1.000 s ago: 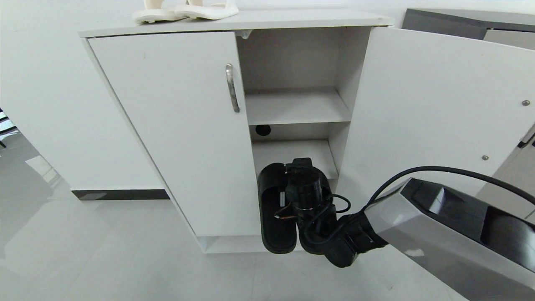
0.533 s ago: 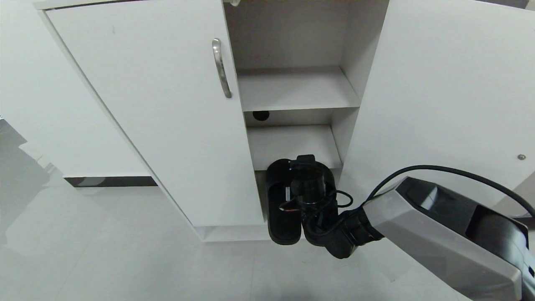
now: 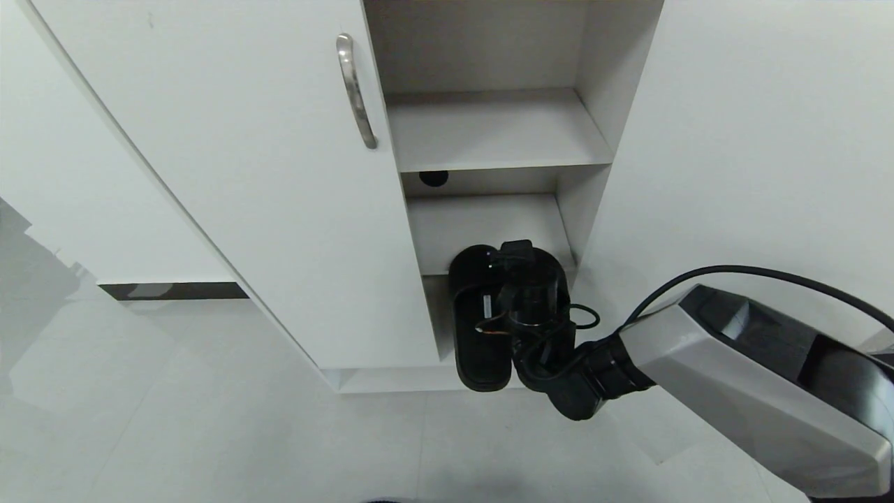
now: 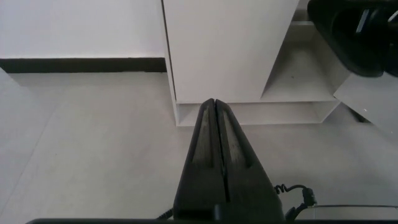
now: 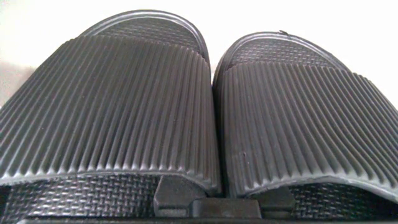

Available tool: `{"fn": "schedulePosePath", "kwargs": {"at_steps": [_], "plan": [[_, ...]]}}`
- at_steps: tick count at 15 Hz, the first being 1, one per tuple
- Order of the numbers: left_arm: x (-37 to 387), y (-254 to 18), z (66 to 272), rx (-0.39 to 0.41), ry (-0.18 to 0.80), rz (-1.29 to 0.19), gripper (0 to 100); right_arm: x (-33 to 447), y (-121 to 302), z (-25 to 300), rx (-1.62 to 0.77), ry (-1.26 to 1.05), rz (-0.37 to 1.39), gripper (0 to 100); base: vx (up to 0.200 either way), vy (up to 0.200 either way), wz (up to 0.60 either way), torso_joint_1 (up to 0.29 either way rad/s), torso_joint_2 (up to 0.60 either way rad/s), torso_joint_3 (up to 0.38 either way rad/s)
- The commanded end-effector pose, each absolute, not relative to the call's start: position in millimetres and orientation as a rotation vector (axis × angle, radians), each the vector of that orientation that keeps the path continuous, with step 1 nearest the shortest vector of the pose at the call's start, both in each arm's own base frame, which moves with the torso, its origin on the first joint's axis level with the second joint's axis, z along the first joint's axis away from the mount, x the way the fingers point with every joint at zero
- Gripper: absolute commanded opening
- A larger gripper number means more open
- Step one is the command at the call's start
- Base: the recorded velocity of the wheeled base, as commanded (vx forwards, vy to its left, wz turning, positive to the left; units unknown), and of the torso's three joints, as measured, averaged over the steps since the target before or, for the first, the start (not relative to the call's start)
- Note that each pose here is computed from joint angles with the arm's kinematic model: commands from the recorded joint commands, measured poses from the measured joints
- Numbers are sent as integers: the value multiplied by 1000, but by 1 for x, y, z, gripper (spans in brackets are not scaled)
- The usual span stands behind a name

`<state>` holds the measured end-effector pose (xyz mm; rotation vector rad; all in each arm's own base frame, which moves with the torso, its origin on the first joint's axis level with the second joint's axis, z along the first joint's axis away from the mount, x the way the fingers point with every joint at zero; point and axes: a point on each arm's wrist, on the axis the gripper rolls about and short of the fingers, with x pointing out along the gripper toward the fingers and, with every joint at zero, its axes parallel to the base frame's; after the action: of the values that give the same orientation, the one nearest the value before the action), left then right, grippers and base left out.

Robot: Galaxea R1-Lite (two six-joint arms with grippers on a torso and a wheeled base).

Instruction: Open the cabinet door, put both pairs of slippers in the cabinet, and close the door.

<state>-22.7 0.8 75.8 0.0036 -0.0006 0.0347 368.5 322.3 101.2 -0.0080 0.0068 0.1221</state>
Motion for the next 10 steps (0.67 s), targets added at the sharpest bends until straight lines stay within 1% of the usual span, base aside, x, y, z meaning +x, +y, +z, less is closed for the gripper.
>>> {"fn": "schedulePosePath", "kwargs": {"at_steps": [1,3,5,10], "plan": [[-23,1,76,3,-1,35,0,358,316,133,26,-36,126,0,0,0,0,0,0,0],[-23,1,76,3,-1,35,0,355,319,130,22,-28,130,0,0,0,0,0,0,0],[-23,1,76,-9,-3,37,0,352,325,117,3,-6,138,0,0,0,0,0,0,0],[-23,1,76,-12,-2,35,0,352,328,110,-4,5,103,0,200,0,0,0,-1,0]]}}
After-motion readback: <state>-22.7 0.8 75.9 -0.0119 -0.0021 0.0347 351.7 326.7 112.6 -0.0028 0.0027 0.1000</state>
